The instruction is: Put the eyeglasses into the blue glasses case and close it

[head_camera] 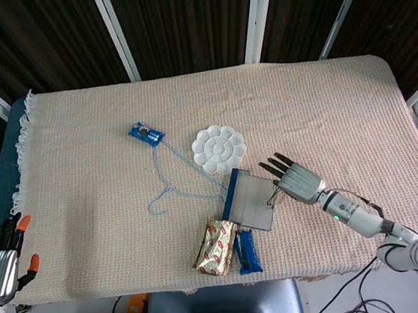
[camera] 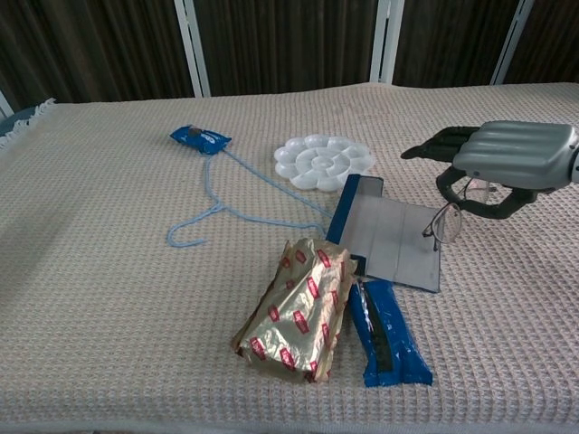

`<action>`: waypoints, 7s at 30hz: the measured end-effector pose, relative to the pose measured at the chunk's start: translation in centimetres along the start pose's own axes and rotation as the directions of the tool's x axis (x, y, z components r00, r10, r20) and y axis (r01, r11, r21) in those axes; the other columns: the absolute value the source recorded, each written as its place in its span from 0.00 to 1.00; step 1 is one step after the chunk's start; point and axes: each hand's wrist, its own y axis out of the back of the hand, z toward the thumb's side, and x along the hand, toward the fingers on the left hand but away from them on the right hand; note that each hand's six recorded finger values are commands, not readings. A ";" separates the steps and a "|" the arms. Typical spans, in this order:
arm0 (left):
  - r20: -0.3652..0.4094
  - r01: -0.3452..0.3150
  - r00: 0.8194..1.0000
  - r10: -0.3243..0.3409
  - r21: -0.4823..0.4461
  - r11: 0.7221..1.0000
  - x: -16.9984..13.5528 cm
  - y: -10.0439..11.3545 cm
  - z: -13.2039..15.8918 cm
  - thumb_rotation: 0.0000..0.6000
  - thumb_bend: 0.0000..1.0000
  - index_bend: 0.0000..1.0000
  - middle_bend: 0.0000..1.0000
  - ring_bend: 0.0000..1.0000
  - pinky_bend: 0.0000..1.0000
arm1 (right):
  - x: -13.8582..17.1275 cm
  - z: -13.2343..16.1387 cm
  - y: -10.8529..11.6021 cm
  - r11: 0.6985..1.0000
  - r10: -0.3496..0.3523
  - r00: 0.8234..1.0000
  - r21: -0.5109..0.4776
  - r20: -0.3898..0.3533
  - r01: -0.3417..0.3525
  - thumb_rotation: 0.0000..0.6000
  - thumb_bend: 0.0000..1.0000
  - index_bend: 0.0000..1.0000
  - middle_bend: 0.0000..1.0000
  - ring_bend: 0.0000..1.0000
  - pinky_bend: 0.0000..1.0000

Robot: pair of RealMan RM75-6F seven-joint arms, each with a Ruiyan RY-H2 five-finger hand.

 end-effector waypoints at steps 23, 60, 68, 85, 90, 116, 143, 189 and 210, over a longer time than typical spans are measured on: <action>0.008 0.008 1.000 -0.008 -0.011 1.000 0.0 0.1 -0.2 1.00 0.43 0.00 0.00 0.00 0.14 | -5.5 6.4 2.6 0.999 -0.032 0.993 0.036 -0.111 0.036 1.00 0.65 0.67 0.00 0.00 0.00; 0.015 0.017 1.000 -0.016 -0.024 1.000 0.0 0.1 -0.1 1.00 0.43 0.00 0.00 0.01 0.14 | -5.6 5.5 3.7 0.986 -0.160 0.986 0.032 -0.043 0.162 1.00 0.19 0.32 0.00 0.00 0.00; 0.016 0.017 1.000 -0.017 -0.025 1.000 -0.1 0.2 -0.1 1.00 0.43 0.00 0.00 0.01 0.14 | -6.4 6.2 3.7 0.986 -0.161 0.986 0.026 -0.046 0.162 1.00 0.18 0.32 0.00 0.00 0.00; 0.027 0.020 0.999 -0.019 -0.031 0.999 -0.2 0.2 -0.1 1.00 0.43 0.00 0.00 0.01 0.14 | -9.5 7.9 4.6 0.986 -0.165 0.985 0.022 -0.046 0.166 1.00 0.18 0.33 0.00 0.00 0.00; 0.029 0.018 0.999 -0.017 -0.034 0.999 -0.3 0.3 -0.2 1.00 0.43 0.00 0.00 0.01 0.14 | -10.4 8.6 5.1 0.984 -0.175 0.983 0.019 -0.049 0.176 1.00 0.18 0.33 0.00 0.00 0.00; 0.033 0.019 0.999 -0.018 -0.038 0.999 -0.3 0.4 -0.2 1.00 0.43 0.00 0.00 0.01 0.15 | -11.8 10.2 6.5 0.961 -0.270 0.958 0.041 -0.093 0.275 1.00 0.18 0.34 0.00 0.00 0.00; 0.035 0.019 0.999 -0.018 -0.033 0.999 -0.1 0.3 0.0 1.00 0.43 0.00 0.00 0.01 0.15 | -9.6 8.7 6.2 0.965 -0.263 0.961 -0.002 -0.088 0.264 1.00 0.18 0.30 0.00 0.00 0.00; 0.028 0.014 1.000 -0.013 -0.029 0.999 -0.1 0.3 0.0 1.00 0.43 0.00 0.00 0.01 0.15 | -2.3 5.5 -0.8 0.985 -0.171 0.972 -0.021 -0.160 0.170 1.00 0.30 0.56 0.00 0.00 0.00; 0.026 0.012 1.000 -0.012 -0.026 1.000 -0.1 0.3 0.0 1.00 0.43 0.00 0.00 0.02 0.15 | -2.2 5.6 -1.3 0.987 -0.160 0.974 -0.015 -0.159 0.160 1.00 0.31 0.54 0.00 0.00 0.00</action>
